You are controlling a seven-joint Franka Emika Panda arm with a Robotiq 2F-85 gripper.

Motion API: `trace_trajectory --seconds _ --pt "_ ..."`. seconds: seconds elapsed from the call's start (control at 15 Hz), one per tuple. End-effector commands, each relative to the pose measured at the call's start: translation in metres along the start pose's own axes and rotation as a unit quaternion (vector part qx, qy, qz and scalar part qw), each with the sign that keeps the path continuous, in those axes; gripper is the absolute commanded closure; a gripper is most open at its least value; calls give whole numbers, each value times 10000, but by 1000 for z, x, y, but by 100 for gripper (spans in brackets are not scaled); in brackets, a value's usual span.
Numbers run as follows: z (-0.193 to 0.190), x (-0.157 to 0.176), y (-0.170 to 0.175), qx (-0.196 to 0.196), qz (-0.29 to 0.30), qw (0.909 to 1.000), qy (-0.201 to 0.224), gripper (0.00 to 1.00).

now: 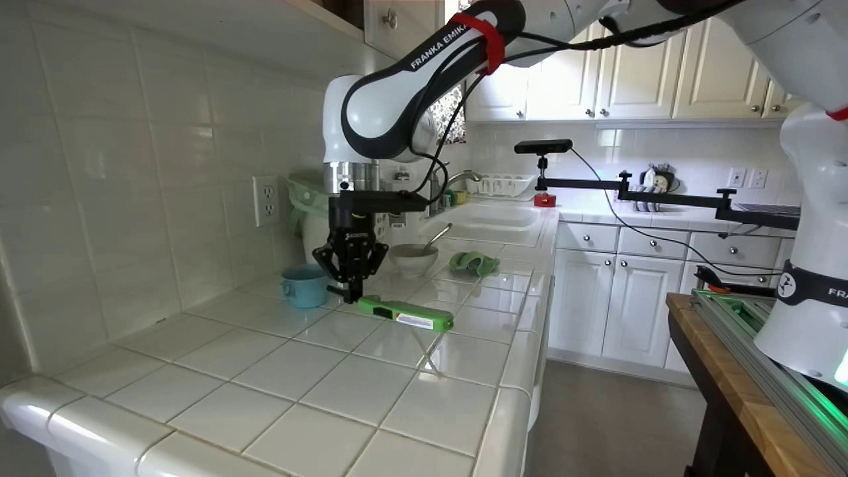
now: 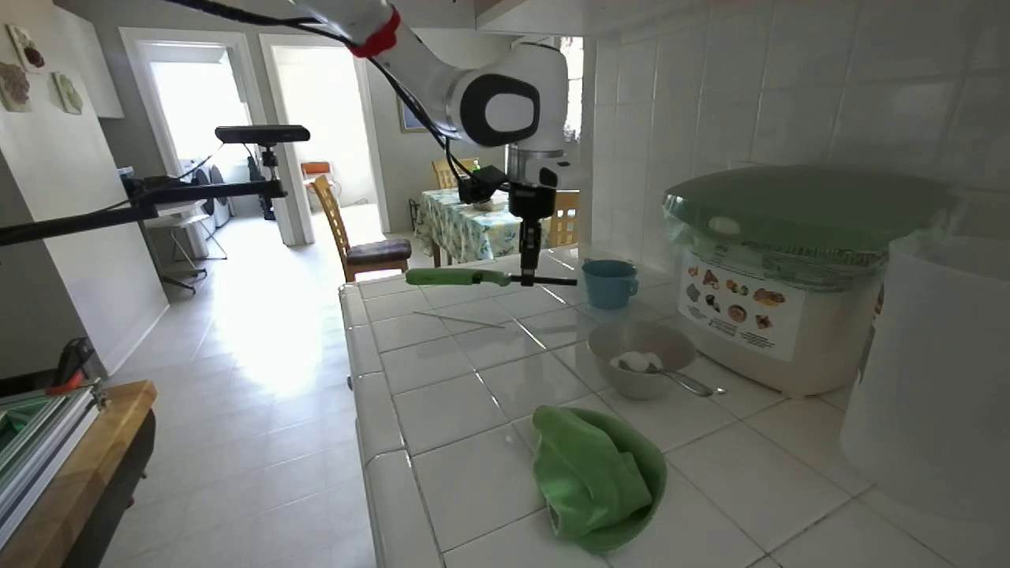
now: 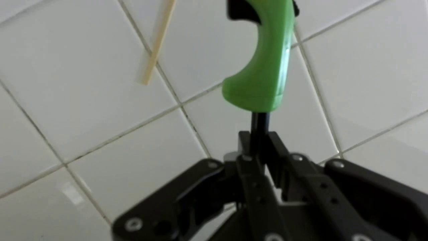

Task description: Clean the counter

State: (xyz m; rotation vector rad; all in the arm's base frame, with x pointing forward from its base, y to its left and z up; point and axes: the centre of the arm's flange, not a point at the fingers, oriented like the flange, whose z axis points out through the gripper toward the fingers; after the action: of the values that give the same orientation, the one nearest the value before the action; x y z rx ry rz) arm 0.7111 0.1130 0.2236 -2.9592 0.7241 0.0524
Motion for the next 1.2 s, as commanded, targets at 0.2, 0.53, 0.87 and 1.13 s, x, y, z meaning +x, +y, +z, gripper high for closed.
trace_trajectory --seconds 0.2,0.53,0.87,1.13 --pt "5 5 48 -291 -683 9960 -504 96" --pt "0 21 77 -429 -892 9947 -291 96" --pt "-1 41 108 -552 -1427 9882 -39 96" --pt "21 53 124 -263 -1847 9824 28 96"
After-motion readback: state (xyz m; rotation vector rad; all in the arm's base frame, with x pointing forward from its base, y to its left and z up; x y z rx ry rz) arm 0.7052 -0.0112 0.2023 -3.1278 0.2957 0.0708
